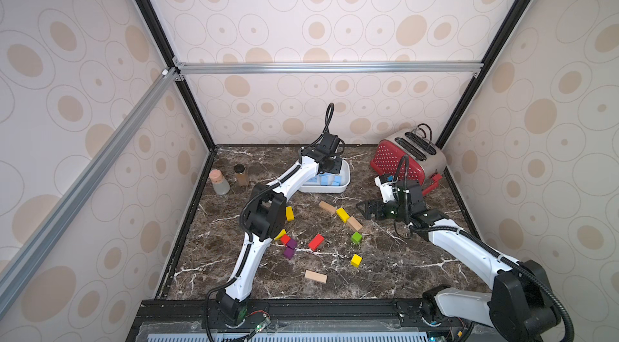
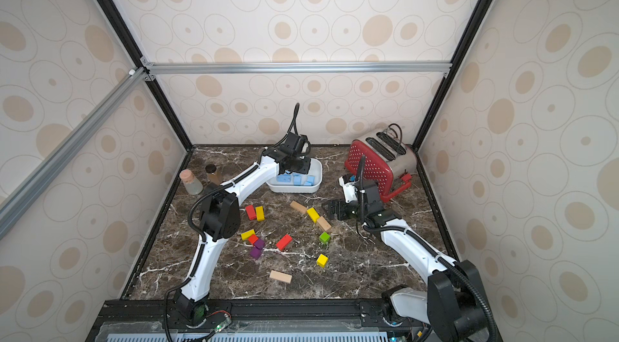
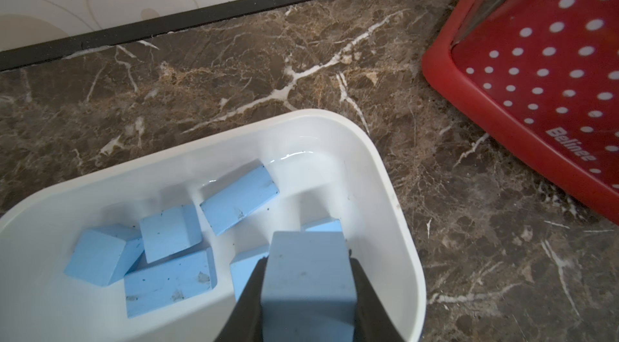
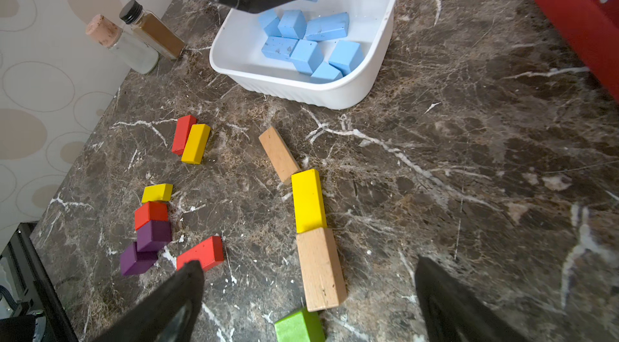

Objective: Pick out the blue building blocks
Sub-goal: Place the building block in the storage box.

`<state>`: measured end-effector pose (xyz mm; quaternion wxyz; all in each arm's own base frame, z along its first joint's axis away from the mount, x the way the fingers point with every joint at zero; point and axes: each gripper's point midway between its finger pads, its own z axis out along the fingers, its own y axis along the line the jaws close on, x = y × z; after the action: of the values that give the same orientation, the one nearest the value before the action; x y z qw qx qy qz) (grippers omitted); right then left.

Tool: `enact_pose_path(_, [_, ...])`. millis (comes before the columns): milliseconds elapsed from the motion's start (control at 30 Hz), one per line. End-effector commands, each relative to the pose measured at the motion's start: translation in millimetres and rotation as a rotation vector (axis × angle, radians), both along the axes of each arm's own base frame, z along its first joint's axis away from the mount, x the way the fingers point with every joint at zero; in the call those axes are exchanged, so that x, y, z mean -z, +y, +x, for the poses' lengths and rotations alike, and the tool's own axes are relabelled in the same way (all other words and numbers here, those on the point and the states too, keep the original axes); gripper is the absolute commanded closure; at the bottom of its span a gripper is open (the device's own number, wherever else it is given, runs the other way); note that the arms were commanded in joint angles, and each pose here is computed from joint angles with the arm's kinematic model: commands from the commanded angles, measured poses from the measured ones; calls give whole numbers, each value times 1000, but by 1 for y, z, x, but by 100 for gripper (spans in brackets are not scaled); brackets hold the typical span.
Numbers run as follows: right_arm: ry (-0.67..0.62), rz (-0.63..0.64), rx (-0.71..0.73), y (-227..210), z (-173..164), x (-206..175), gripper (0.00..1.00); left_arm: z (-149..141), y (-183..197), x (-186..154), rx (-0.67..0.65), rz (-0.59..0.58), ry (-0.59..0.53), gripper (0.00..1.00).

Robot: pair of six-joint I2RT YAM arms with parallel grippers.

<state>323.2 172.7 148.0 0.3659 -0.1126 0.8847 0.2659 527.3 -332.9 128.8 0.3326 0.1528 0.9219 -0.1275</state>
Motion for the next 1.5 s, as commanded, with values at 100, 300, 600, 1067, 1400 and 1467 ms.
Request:
enact_pose_path(100, [10, 2, -19, 3, 5, 8, 0, 16, -16, 9, 53, -24, -18, 100])
enact_pose_path(300, [26, -2, -30, 7, 12, 13, 0, 23, -26, 23, 76, -58, -6, 100])
enact_pose_path(600, [49, 0, -27, 9, 17, 23, 0, 32, -26, 45, 67, -54, 2, 100])
enact_pose_path(1067, [59, 9, -21, 9, 25, 27, 0, 36, -25, 67, 61, -51, 27, 79])
enact_pose_path(1400, [69, 23, -25, 12, 27, 25, 0, 34, -24, 59, 55, -59, 33, 51])
enact_pose_path(1467, [68, 21, -27, 12, 26, 25, 0, 33, -25, 56, 58, -64, 32, 44])
